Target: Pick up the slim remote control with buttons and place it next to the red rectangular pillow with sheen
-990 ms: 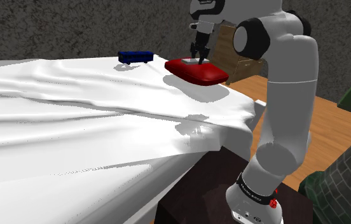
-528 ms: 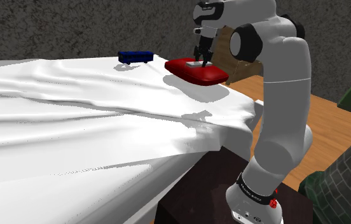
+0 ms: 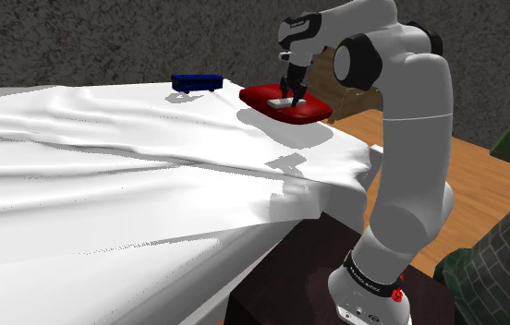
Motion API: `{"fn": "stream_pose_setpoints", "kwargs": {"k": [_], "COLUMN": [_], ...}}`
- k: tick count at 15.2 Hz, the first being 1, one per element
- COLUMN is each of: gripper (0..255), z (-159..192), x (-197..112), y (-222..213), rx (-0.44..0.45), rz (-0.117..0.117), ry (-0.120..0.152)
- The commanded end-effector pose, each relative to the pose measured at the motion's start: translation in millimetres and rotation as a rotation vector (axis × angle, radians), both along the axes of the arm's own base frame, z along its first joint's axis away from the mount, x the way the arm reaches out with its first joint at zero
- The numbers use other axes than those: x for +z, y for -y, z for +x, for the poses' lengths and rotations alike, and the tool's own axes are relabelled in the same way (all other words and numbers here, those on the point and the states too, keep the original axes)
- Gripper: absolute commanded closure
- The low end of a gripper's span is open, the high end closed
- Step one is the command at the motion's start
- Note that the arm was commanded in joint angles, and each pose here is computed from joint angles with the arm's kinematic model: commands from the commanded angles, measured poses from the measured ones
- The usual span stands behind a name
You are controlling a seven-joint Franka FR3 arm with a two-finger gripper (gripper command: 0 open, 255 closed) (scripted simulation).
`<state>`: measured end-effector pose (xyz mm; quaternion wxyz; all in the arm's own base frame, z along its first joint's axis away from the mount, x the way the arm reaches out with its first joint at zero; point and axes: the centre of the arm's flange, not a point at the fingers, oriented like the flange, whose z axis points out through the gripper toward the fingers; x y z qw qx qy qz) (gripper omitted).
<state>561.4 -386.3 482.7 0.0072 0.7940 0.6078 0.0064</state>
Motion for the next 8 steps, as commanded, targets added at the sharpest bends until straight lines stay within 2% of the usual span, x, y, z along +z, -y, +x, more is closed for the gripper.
{"fn": "stream_pose_setpoints", "kwargs": {"k": [1, 8], "gripper": [255, 255], "z": [0.2, 0.2], "x": [-10.3, -47.3], "y": [-1.3, -1.3], "rx": [0.000, 0.000], "rz": [-0.001, -0.001], "ry": [0.001, 0.001]}}
